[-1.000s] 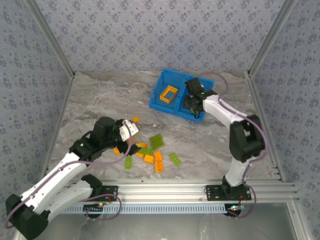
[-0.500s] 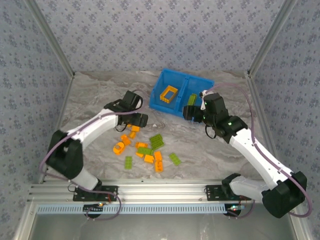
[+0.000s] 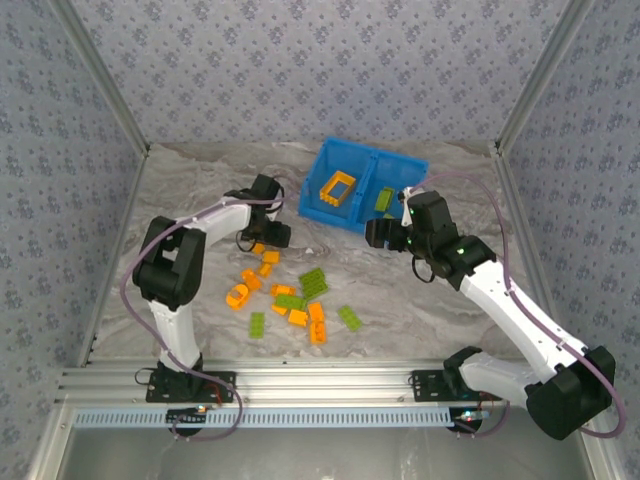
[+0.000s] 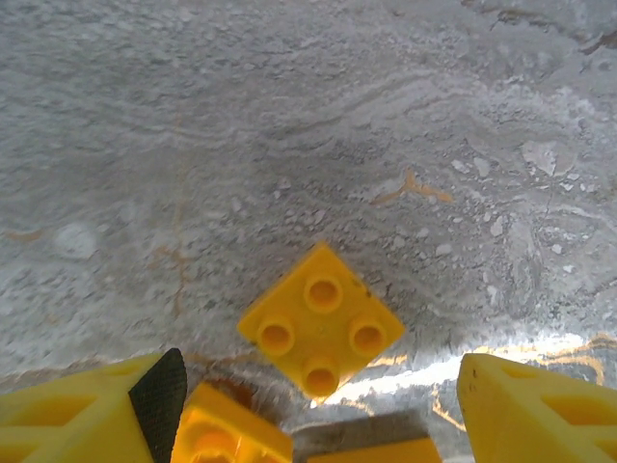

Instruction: Sort the legos into containers by color

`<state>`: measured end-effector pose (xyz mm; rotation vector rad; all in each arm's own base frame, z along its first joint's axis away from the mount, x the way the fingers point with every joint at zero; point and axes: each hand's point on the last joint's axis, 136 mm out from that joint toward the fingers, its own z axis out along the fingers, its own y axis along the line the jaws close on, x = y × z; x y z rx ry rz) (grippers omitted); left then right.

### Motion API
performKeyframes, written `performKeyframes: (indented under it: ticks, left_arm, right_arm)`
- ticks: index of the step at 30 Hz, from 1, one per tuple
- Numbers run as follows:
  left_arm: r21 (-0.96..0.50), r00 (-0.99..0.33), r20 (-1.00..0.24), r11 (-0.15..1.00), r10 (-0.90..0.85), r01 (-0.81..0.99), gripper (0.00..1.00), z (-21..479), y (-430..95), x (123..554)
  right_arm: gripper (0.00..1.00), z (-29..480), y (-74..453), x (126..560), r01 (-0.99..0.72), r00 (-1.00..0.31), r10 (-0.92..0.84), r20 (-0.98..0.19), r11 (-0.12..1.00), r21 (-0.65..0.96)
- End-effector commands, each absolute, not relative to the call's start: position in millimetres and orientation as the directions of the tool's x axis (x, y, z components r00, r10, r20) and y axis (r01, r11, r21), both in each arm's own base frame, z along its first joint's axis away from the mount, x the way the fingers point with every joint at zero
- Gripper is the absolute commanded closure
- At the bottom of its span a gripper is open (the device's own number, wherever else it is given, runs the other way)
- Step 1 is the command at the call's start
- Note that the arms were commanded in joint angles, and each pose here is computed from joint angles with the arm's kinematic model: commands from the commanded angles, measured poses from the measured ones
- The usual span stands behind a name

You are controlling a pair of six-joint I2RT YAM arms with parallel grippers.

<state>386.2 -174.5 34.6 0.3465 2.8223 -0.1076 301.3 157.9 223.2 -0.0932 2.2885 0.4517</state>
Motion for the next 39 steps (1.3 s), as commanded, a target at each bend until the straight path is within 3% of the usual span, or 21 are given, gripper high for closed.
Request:
performKeyframes:
  ticks: [1,7,18,24,35,39]
  left_arm:
    - [-0.077,-0.925,-0.287,0.957,0.247,0.280,0.24,32,-186,389]
    - [-0.056,-0.939,-0.244,0.963,0.244,0.264,0.32,16,-179,383]
    - [-0.048,-0.941,-0.242,0.965,0.238,0.256,0.55,12,-176,377]
    - [-0.099,-0.901,-0.369,0.955,0.226,0.280,0.57,69,-195,387]
    - [-0.088,-0.711,-0.632,0.884,0.307,0.460,0.58,199,-271,405]
    - [-0.083,-0.688,-0.651,0.870,0.322,0.486,0.58,214,-299,432]
  right_arm:
    - [0.10,226,155,297,-0.207,-0.688,0.070,-0.722,0.935,0.289]
    - [0.10,226,155,296,-0.202,-0.693,0.080,-0.717,0.932,0.300]
    - [0.10,237,155,298,-0.198,-0.678,0.099,-0.728,0.930,0.310]
    - [0.09,244,150,295,-0.189,-0.662,0.111,-0.741,0.932,0.309]
    - [0.08,249,144,290,-0.167,-0.649,0.137,-0.748,0.934,0.316]
    - [0.08,253,141,290,-0.159,-0.637,0.149,-0.756,0.935,0.318]
